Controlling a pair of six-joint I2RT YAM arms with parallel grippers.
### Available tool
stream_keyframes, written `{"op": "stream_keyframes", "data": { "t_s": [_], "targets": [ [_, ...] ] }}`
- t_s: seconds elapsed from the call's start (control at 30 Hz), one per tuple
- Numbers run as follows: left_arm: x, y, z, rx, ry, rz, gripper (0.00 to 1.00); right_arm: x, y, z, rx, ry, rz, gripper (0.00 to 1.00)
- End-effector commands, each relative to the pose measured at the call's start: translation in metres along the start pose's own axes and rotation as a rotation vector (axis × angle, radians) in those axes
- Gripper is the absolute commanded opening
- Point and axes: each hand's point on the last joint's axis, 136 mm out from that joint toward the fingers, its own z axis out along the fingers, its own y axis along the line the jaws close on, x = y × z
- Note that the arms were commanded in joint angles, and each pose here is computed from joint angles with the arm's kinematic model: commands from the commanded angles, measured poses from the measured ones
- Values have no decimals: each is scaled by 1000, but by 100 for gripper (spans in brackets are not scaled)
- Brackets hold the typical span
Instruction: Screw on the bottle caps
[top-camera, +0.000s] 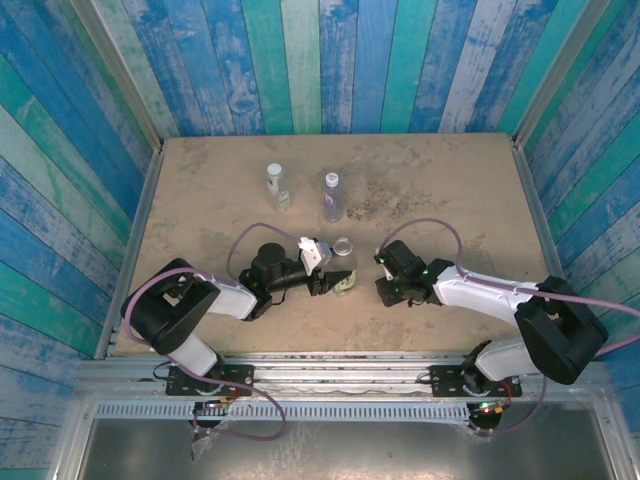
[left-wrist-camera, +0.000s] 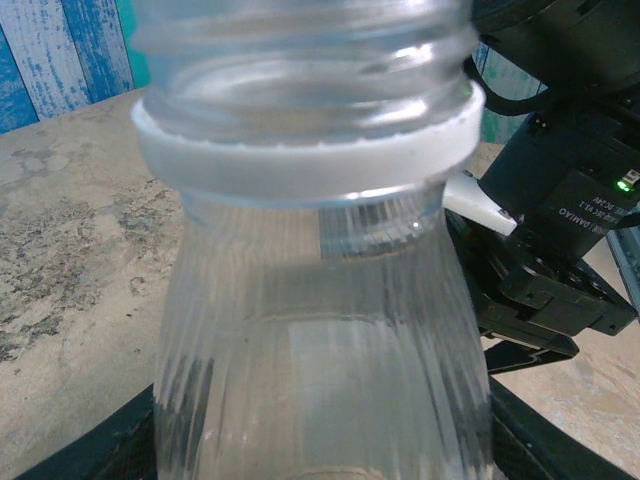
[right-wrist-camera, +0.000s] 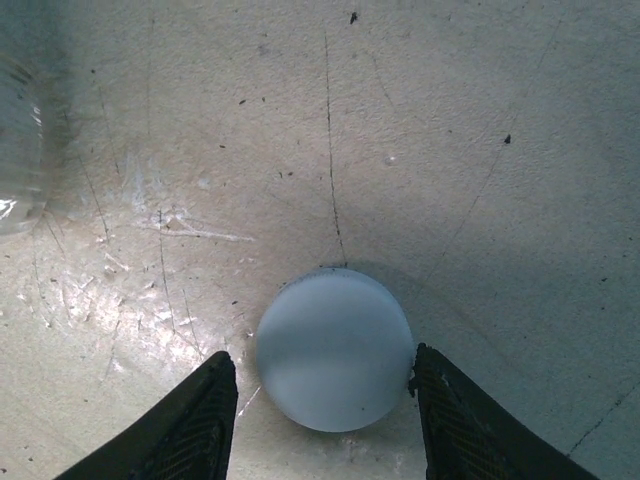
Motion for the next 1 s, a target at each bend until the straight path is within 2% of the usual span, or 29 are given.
{"op": "stream_keyframes", "data": {
  "t_s": [0.0, 0.3, 0.47, 0.6, 0.97],
  "targets": [
    [0, -1, -1, 8, 2, 2, 62, -4, -2, 0, 14, -14, 10, 51],
    [0, -1, 0, 14, 6, 2, 62, -2, -3, 4, 18, -4, 10, 52],
    [1, -2, 0, 17, 10, 0, 62, -2, -2, 5, 15, -5, 9, 49],
    [2, -2, 0, 17, 10, -2, 62, -2, -2, 4, 13, -9, 4, 43],
    [3, -2, 0, 17, 12, -3, 62, -7, 1, -8, -4, -19, -8, 43]
  ]
}}
